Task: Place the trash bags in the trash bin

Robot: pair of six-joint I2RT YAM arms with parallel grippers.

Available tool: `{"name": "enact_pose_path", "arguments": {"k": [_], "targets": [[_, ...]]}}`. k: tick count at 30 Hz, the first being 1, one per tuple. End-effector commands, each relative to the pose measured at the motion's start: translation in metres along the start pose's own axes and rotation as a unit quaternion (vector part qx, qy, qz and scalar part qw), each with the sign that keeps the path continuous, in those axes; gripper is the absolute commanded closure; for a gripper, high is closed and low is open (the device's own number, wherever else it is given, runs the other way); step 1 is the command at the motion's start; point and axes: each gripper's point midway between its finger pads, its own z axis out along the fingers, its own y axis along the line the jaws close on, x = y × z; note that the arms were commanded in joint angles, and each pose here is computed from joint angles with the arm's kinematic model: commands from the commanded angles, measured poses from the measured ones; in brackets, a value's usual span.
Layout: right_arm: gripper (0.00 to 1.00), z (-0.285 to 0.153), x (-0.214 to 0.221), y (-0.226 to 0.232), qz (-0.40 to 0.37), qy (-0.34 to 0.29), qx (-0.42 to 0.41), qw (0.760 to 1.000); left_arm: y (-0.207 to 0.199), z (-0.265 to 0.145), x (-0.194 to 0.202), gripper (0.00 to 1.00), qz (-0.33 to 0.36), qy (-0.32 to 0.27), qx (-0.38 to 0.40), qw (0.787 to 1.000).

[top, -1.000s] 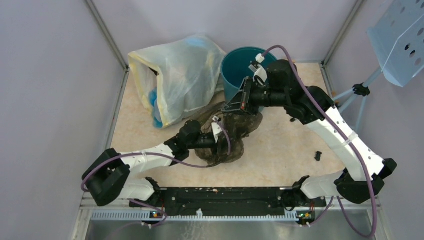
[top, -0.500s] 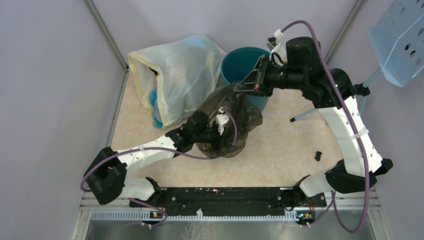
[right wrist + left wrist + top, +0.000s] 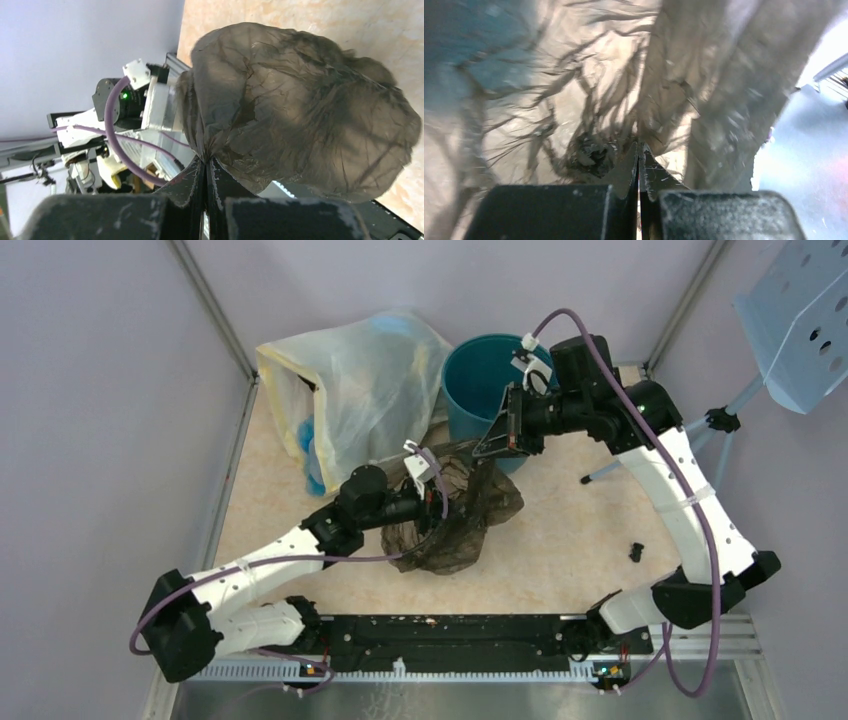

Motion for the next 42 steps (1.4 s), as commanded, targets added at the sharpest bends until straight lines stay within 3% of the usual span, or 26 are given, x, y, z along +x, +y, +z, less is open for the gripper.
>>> {"name": "enact_pose_path", "arguments": {"k": [1,11,16,20,28,34,38,42], "targets": [[1.0,-0.02,0.007,0.034,-0.03,-0.005,-0.086,0.996,0.018,0.011,-0.029,1.0,-0.011,-0.042,-0.051,0.998],[1.0,-0.042,0.023,0.078,0.019,0.045,-0.195,0.98,0.052,0.044,-0.049,1.0,0.02,-0.1,-0.093,0.99],[1.0,-0.045,0.024,0.08,0.026,0.047,-0.191,0.98,0.074,0.049,-0.063,1.0,0.011,-0.119,-0.15,0.982],[1.0,-0.038,0.025,0.068,0.031,0.051,-0.162,0.985,0.076,0.042,-0.076,1.0,0.052,-0.142,-0.158,0.976],[1.0,-0.036,0.02,0.078,0.046,0.062,-0.185,0.98,0.084,0.034,-0.072,1.0,0.158,-0.112,-0.175,0.965],[1.0,-0.036,0.017,0.088,0.075,0.072,-0.213,0.972,0.102,0.033,-0.051,1.0,0.16,-0.074,-0.209,0.962],[1.0,-0.031,0.013,0.086,0.075,0.068,-0.204,0.974,0.086,0.039,-0.046,1.0,0.216,-0.056,-0.163,0.961],[1.0,-0.023,0.005,0.082,0.079,0.06,-0.19,0.977,0.071,0.04,-0.039,1.0,0.284,-0.03,-0.155,0.946]]}}
